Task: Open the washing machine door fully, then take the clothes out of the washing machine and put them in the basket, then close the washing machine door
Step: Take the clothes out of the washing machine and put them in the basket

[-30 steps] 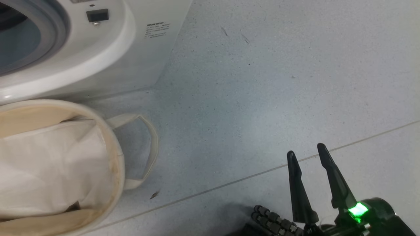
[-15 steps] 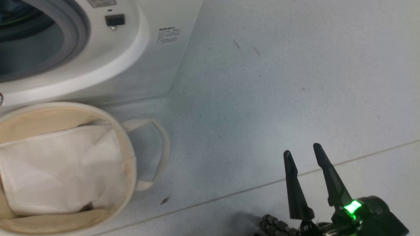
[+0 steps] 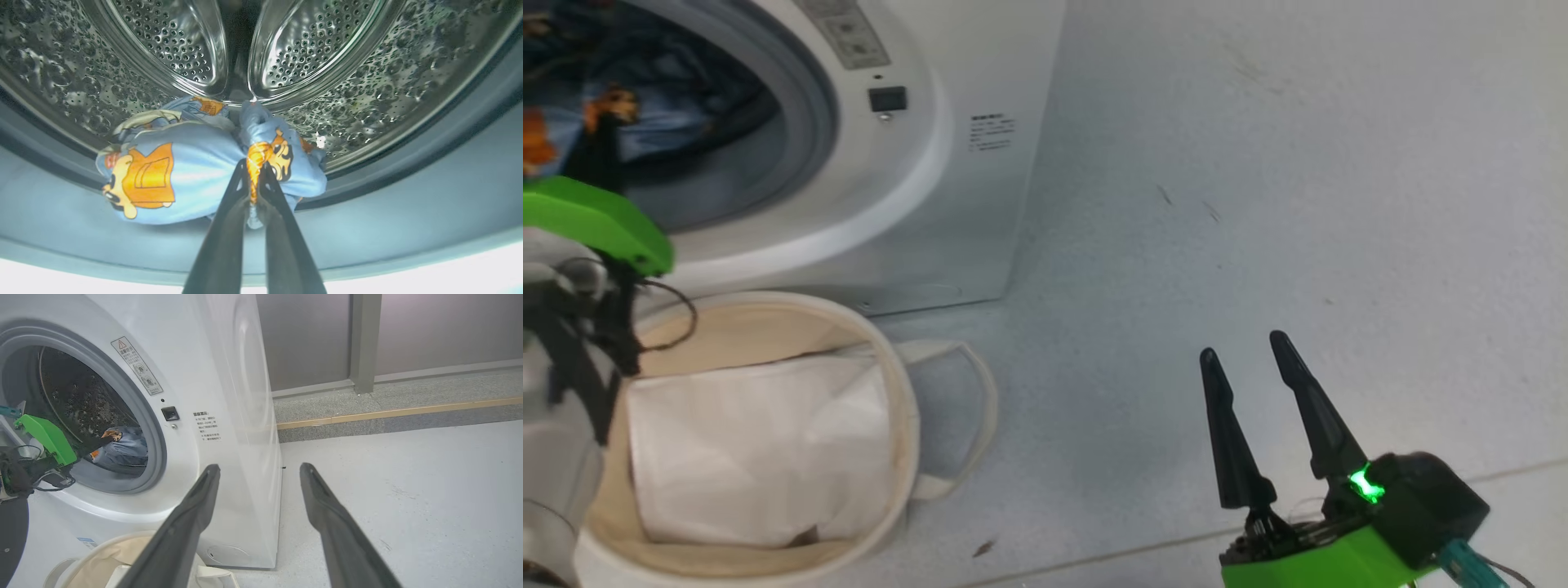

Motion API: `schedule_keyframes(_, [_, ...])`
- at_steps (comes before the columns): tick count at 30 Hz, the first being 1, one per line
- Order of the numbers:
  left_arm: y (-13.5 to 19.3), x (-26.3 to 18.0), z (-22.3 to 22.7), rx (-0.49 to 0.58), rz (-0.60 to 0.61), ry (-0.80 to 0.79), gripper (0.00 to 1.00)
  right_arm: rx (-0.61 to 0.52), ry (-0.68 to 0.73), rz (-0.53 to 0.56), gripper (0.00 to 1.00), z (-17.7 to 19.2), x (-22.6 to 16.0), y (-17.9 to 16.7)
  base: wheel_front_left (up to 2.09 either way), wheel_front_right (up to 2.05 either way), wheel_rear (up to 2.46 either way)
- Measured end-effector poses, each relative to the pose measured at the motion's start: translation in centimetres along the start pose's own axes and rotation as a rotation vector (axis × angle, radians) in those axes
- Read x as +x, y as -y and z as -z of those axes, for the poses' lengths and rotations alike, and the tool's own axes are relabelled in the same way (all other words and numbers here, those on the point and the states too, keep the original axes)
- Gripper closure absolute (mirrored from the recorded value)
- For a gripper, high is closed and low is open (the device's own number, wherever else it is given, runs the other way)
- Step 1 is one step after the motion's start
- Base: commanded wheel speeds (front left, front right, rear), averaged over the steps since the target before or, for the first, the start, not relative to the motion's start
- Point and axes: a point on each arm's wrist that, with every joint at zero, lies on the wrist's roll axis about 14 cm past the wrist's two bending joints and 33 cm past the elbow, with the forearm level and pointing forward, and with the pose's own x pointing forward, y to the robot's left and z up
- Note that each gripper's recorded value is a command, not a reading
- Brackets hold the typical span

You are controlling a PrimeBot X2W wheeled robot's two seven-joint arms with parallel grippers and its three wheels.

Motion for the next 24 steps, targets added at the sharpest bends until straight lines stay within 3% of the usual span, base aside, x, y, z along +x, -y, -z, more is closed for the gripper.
schedule_keyframes(12, [2.1,-7.4,-2.6,0.057,0.103,0.116,1.00,0.069,0.037,-0.126,0.00,-0.7,1.6,-3.2,0.00,0.00,0.00])
schedule_keyframes(20, [1.9,-13.5,-3.2,0.057,0.114,0.163,1.00,0.119,0.062,-0.212,0.00,-1.4,2.4,-5.7,0.00,0.00,0.00])
schedule_keyframes(24, [1.1,-16.3,-5.6,0.067,0.111,0.216,1.00,0.147,0.085,-0.262,0.00,-2.1,2.4,-7.3,0.00,0.00,0.00])
